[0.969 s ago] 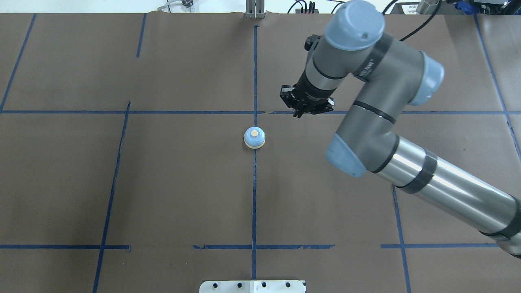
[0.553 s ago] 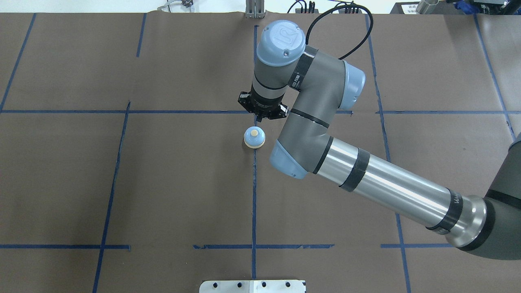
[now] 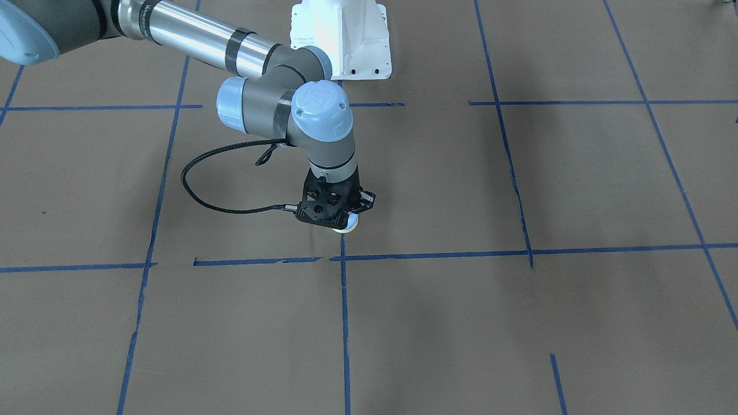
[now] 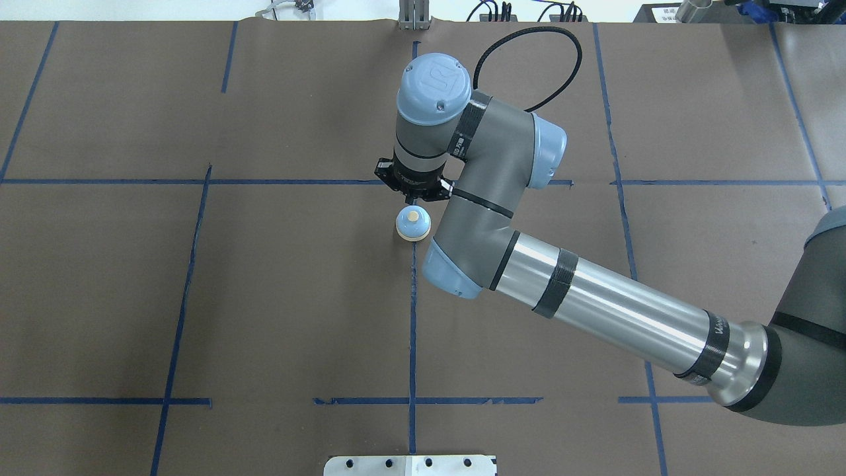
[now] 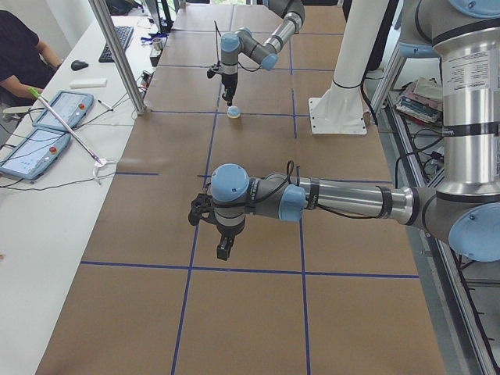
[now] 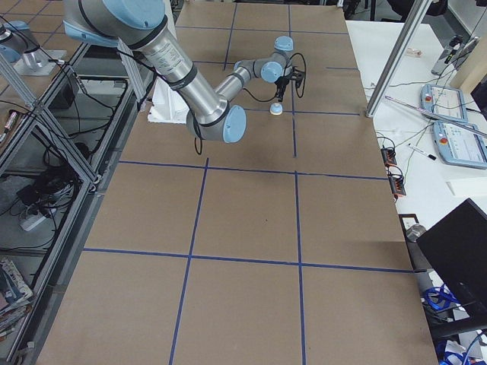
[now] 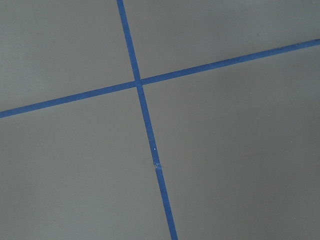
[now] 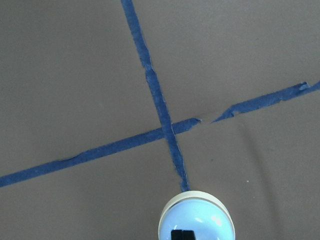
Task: Place and press bell with both arms
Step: 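Press down on the bell top with the closed right gripper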
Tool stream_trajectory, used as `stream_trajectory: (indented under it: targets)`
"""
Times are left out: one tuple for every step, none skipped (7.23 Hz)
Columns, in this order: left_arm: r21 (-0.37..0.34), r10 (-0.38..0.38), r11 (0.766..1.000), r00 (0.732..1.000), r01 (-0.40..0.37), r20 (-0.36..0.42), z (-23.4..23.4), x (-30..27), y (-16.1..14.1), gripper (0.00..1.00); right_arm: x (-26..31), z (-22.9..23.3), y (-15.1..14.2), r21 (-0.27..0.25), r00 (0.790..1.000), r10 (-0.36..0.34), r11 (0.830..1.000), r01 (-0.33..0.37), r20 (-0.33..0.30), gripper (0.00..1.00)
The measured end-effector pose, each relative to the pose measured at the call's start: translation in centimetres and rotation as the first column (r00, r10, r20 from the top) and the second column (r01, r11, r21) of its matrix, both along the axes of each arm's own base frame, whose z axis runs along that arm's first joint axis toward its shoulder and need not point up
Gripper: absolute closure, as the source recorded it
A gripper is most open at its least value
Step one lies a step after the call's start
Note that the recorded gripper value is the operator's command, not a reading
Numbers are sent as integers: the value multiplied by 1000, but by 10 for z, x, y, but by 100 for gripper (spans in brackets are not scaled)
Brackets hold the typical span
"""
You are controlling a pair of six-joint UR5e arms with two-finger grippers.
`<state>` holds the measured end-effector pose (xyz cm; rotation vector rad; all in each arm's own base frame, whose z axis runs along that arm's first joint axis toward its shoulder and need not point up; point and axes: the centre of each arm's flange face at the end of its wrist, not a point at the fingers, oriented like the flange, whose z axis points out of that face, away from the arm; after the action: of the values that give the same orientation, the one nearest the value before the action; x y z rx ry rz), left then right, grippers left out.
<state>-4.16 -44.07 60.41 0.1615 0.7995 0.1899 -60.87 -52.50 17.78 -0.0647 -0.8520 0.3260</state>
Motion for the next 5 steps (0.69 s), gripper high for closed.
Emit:
stream_trajectory:
  targets:
    - [0, 0, 1000, 1000, 0, 0, 0, 0, 0, 0, -4, 4, 1, 1, 1000, 1, 1000, -1, -10, 100]
    - [1, 0, 1000, 1000, 0, 0, 0, 0, 0, 0, -6, 6, 2, 2, 1000, 1, 1000, 0, -14, 100]
    - [1, 0, 1000, 1000, 0, 0, -1, 0, 0, 0, -7, 7, 2, 2, 1000, 0, 1000, 0, -16, 100]
    - [1, 0, 1000, 1000, 0, 0, -1, 0, 0, 0, -7, 8, 3, 2, 1000, -2, 1000, 2, -18, 100]
    - [2, 0, 1000, 1000, 0, 0, -1, 0, 0, 0, -9, 9, 4, 1, 1000, -4, 1000, 4, -19, 100]
